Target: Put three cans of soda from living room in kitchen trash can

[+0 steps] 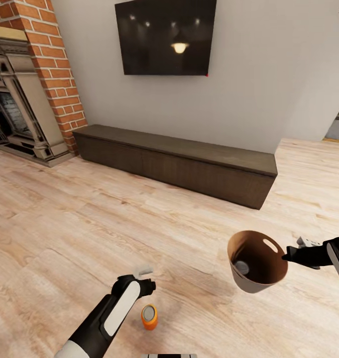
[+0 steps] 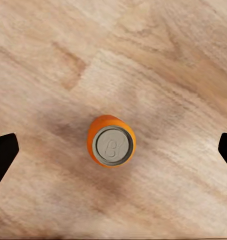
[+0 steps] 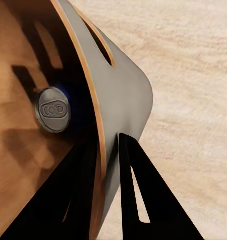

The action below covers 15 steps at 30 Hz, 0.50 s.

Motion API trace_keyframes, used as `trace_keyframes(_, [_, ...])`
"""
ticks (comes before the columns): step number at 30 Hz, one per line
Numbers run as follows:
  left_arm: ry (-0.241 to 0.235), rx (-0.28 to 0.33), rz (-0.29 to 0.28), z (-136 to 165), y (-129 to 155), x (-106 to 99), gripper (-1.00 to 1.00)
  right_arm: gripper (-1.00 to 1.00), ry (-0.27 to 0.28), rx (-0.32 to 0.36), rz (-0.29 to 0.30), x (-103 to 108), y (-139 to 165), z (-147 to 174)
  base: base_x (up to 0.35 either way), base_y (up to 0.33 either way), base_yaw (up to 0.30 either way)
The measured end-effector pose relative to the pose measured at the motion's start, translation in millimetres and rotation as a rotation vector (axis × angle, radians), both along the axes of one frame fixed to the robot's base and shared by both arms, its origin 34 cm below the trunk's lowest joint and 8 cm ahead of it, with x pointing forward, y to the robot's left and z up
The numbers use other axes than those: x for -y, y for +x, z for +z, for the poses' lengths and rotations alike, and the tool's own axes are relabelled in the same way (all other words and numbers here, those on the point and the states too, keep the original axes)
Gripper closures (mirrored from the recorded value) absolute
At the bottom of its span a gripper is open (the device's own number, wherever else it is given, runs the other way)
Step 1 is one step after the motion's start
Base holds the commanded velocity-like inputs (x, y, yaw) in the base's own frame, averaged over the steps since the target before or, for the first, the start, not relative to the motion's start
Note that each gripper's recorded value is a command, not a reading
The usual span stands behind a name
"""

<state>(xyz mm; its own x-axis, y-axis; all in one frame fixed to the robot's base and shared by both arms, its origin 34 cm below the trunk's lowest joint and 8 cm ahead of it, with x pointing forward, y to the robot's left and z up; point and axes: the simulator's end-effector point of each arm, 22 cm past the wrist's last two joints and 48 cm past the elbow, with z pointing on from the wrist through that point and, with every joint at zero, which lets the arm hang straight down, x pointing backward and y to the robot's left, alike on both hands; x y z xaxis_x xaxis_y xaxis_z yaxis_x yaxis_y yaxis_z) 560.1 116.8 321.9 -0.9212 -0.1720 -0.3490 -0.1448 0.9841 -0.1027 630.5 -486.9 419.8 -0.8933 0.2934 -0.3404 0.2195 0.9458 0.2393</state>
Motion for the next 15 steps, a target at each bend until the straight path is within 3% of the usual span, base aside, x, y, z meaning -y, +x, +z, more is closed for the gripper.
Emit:
trace_keyframes(6, [0.045,-0.113,-0.011,-31.9,-20.2,3.2,-1.0,1.0,-0.002,-0.001,0.004,-1.2,-0.1,-0.6,0.0,0.0,0.0])
trace_keyframes(11, [0.046,-0.124,-0.036,-30.5,-8.8,7.4,-1.0,1.0,0.0,0.002,0.005,-2.0,0.8,0.5,0.0,0.0,0.0])
trace_keyframes(13, [0.068,-0.146,-0.071,-35.7,-7.2,6.6,-1.0,1.0,0.001,0.005,0.005,-2.2,1.2,1.2,0.0,0.0,0.0])
trace_keyframes(15, [0.1,-0.161,-0.065,-45.8,-6.6,-3.3,-1.0,1.0,-0.002,0.005,0.005,-1.1,1.2,1.6,0.0,0.0,0.0])
